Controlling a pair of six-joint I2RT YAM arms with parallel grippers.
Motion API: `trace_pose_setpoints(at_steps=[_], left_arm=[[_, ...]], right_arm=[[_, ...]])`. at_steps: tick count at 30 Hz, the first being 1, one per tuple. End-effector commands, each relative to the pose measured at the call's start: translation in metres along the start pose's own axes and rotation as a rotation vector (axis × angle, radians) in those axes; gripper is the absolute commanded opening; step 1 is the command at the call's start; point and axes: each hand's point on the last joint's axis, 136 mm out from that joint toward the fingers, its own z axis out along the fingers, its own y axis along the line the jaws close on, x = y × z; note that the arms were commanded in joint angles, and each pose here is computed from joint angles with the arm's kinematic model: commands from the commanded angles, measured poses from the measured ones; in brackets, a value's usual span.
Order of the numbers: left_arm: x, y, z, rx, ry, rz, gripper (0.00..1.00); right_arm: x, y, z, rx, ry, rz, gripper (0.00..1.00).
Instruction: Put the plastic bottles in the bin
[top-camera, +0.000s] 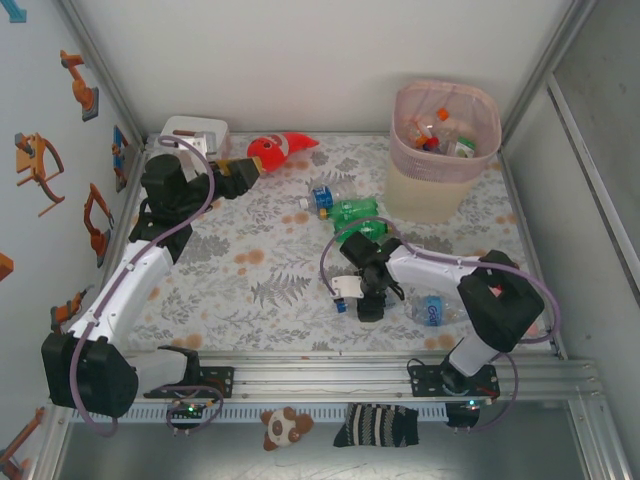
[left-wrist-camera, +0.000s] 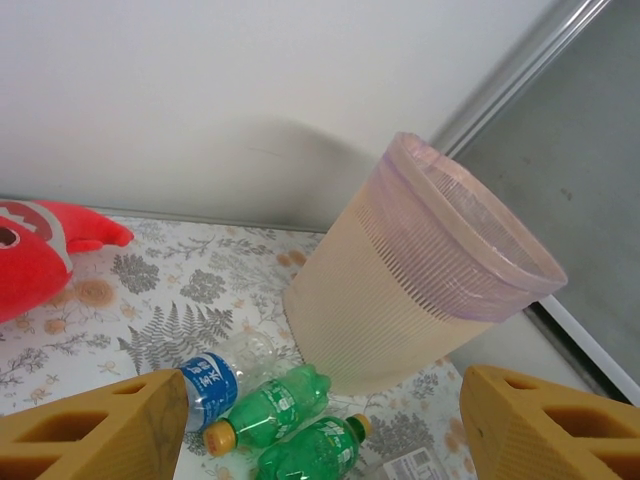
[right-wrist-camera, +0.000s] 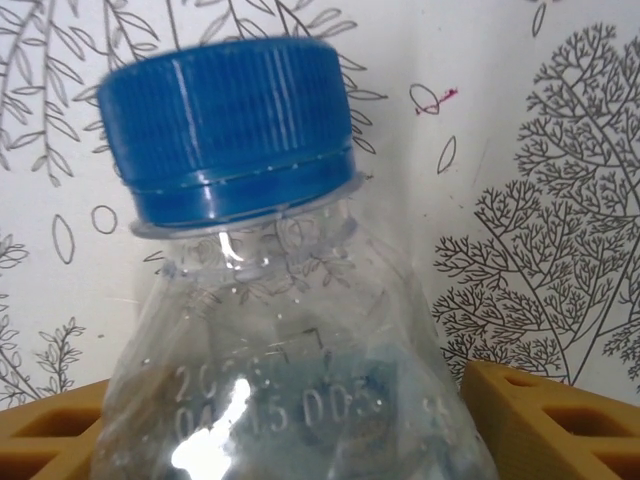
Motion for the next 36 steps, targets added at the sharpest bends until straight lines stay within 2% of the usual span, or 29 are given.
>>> trace_pose_setpoints(at_steps=[1,6,11,16,29,36], left_arm=[[-0.008,-0.002,-0.003,0.007,-0.032,-0.003,0.71],[-0.009,-0.002,-0.003,0.009,-0.035,-0.007,0.71],[-0.011,-0.002,-0.004,0.007,-0.037,-0.007,0.71],[-0.011,-0.002,-0.004,0.006,-0.037,-0.012,0.71],[-0.011,0.000,-0.003,0.012,-0.045,-0.033,0.71],[-0.011,-0.001,-0.003,0.014,-0.046,-0.031,0.71]], right_arm=[[-0.008,-0.016,-0.002,0.047,0.009,0.063,0.69],[-0.012,-0.034,-0.003,0.079,0.012,0.175,0.65],[-0.006,-0.046,-0.006,0.130,0.036,0.232,0.76],[-0.003,-0.040,-0.014,0.122,0.038,0.214,0.76],[-0.002,-0.030,-0.019,0.087,0.032,0.213,0.62],[-0.013,-0.033,-0.034,0.097,-0.029,0.237,0.54]])
